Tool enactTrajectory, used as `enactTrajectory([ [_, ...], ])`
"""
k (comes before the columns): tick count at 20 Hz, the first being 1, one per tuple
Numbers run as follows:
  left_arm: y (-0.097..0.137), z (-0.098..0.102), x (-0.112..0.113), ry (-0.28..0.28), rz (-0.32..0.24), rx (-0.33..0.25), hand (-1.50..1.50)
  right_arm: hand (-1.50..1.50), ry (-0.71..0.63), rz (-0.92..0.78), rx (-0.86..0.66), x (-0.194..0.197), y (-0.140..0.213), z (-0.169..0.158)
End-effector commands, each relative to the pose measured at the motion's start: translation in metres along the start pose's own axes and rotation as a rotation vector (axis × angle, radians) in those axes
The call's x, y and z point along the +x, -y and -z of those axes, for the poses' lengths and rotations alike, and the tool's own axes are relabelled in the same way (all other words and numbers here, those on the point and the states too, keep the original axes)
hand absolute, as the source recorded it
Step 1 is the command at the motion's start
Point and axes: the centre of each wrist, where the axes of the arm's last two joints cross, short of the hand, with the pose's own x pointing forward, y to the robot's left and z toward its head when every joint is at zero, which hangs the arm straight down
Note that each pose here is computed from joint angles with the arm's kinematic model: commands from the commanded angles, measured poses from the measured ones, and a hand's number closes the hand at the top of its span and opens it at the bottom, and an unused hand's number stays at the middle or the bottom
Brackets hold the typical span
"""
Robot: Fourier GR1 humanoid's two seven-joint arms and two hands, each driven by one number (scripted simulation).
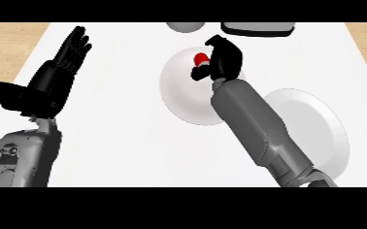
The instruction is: Pick the can from the plate and place it in the plate
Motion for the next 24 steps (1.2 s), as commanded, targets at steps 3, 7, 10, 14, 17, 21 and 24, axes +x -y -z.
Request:
enactTrajectory([
  [3,0.011,0.008,0.016,0.016,-0.010,-0.027,0.00,-1.50,-0.015,0.118,0.010,-0.014,-0.010,0.011],
  [7,0.008,0.005,0.019,0.036,-0.009,-0.039,0.00,-1.50,0.018,0.235,-0.039,-0.018,-0.011,0.012],
  [10,0.003,0.002,0.005,0.017,-0.001,-0.014,0.00,-1.50,0.047,0.349,-0.144,-0.005,-0.001,0.014],
  [14,0.000,0.004,0.007,0.012,0.000,-0.023,0.00,-1.50,0.054,0.499,-0.166,-0.002,0.006,0.013],
  [17,-0.010,0.006,0.001,0.004,0.008,0.015,0.00,-1.50,0.053,0.582,-0.176,0.003,0.013,0.016],
  [21,-0.004,-0.019,-0.008,-0.015,0.008,0.028,0.00,-1.50,0.032,0.643,-0.192,-0.043,0.005,0.009],
  [24,-0.012,-0.002,0.003,-0.035,-0.002,0.053,0.00,-1.50,0.051,0.668,-0.212,-0.057,0.028,0.018],
])
